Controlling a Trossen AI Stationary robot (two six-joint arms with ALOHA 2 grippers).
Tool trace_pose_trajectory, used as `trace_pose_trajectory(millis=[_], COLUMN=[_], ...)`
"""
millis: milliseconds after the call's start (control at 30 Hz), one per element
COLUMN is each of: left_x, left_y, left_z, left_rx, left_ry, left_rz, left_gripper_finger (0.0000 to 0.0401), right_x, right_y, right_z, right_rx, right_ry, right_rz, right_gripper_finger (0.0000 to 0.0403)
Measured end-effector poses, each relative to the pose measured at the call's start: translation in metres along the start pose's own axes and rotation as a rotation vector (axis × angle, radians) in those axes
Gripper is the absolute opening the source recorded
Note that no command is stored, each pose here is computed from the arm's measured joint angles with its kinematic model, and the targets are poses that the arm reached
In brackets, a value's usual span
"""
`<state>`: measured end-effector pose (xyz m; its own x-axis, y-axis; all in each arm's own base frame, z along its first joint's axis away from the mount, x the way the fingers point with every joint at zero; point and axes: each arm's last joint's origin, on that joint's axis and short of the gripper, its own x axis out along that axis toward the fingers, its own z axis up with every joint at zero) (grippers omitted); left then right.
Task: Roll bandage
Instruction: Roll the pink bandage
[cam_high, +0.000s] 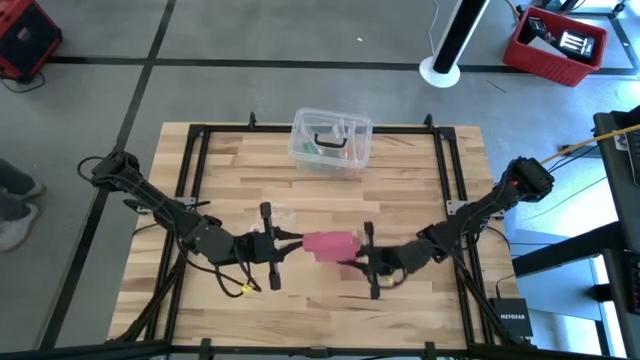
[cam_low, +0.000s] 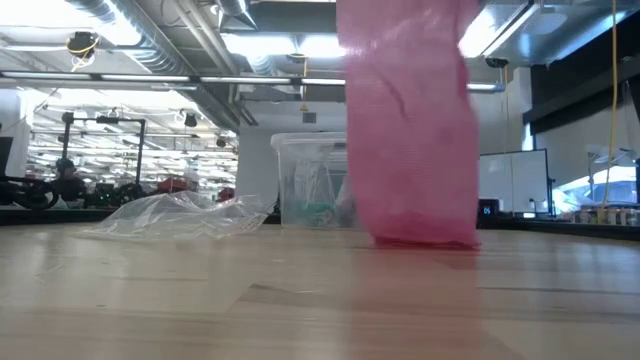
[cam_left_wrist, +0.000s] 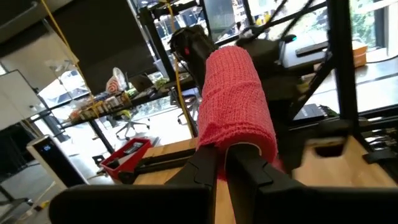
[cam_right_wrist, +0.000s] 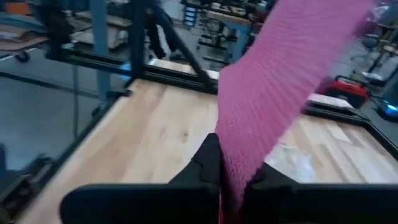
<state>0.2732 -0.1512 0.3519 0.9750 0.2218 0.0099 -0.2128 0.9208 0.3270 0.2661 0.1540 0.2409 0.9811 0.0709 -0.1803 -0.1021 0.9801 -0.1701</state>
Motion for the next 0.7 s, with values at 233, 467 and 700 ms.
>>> trace_pose_trajectory(millis=[233, 467, 700], left_x=[0.009, 0.016, 0.032], left_y=[0.009, 0.015, 0.010], left_z=[-0.004, -0.009, -0.028], left_rx=[0.009, 0.021, 0.038], left_ry=[0.020, 0.051, 0.128], left_rz=[0.038, 0.099, 0.167], left_gripper_finger=[0.0013, 0.0013, 0.0013], right_x=[-0.010, -0.019, -0.010], right_y=[0.026, 0.042, 0.052], right_z=[0.029, 0.066, 0.093], right_rx=[-0.025, -0.080, -0.173], right_ry=[-0.021, -0.044, -0.005], right_rz=[0.071, 0.091, 0.086], right_gripper_finger=[0.0003, 0.0002, 0.0002])
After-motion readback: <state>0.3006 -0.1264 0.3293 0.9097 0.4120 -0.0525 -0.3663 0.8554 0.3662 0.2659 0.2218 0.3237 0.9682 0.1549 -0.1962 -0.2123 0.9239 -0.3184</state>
